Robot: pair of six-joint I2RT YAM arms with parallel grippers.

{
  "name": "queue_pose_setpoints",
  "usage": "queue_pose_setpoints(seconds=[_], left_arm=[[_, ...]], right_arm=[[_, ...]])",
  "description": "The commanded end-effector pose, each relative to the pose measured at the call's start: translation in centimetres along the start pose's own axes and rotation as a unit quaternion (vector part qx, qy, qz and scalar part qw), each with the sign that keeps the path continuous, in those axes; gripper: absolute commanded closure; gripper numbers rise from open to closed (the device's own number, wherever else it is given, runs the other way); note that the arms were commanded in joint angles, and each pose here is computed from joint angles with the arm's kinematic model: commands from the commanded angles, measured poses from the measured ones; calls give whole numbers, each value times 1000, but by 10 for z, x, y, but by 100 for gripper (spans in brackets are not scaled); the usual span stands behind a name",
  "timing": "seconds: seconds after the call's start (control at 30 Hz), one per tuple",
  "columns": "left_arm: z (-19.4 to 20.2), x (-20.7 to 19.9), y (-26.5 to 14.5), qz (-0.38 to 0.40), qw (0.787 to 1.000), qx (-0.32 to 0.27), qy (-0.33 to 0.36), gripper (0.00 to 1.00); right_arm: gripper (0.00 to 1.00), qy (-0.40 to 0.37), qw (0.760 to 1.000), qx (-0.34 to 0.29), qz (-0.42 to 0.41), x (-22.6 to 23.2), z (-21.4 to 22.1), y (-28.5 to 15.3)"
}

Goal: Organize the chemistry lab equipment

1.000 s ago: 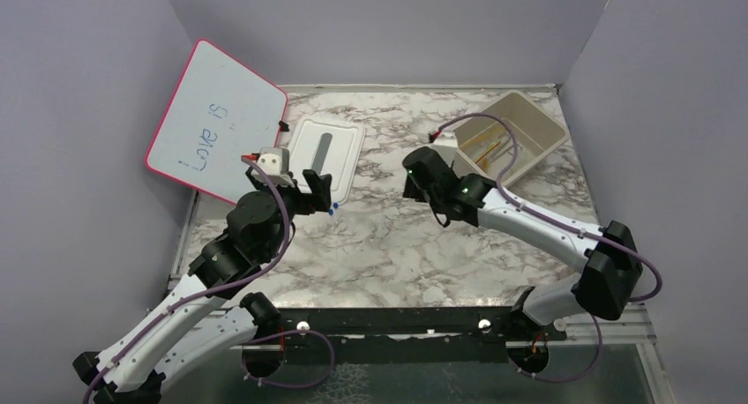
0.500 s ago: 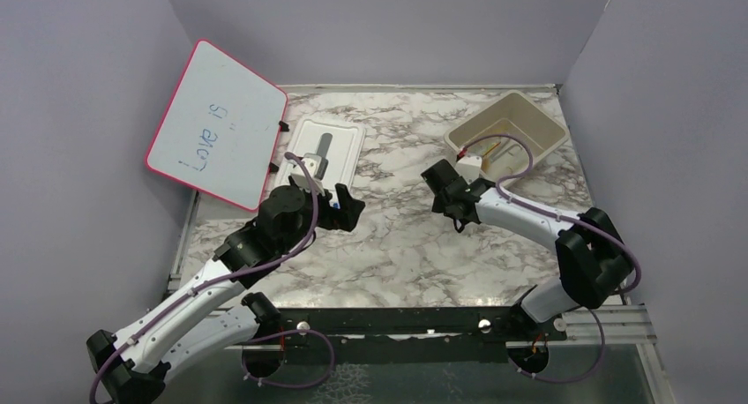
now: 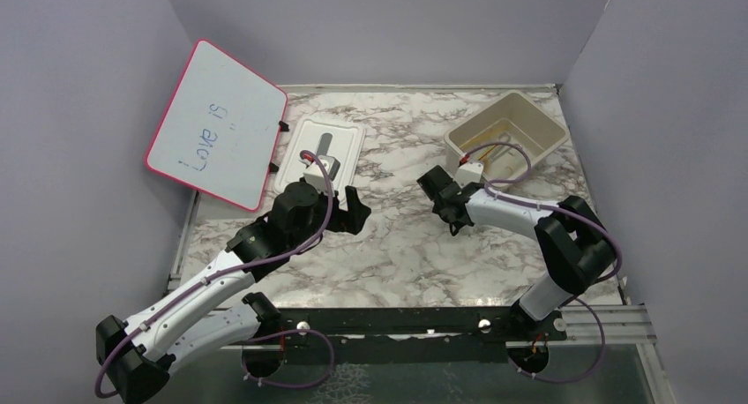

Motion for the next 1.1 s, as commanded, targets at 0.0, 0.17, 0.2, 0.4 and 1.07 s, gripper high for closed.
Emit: queue_pose_setpoints(seconds=[0.0,0.17,0.2,0.4,1.07], left_arm=[[5,-1,1,6,1000,9,-5,13],[7,0,-1,5,1000,12,-6,13],[7,0,-1,5,1000,12,-7,13],[7,-1,-2,8,1000,12,-10,13],[14,-1,-1,9,999,26,-19,15]], right_arm=[[35,12,1000,-14,6,-3,4,7],[35,18,1000,-14,6,-5,5,6],[35,23,1000,-13,13,-7,5,6],[35,22,999,0,35,-12,12,8],[41,-65,986,37,-148,20,11,-33]])
Point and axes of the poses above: each gripper's point midway between its finger pads, its own y axis out along the fingers, its own x axis along the line the jaws close on, z = x × y, the point moved 1 cm from there along -y, back along the fingers, and after that the axes turned 5 degrees about -y, right-handed, at the moved point
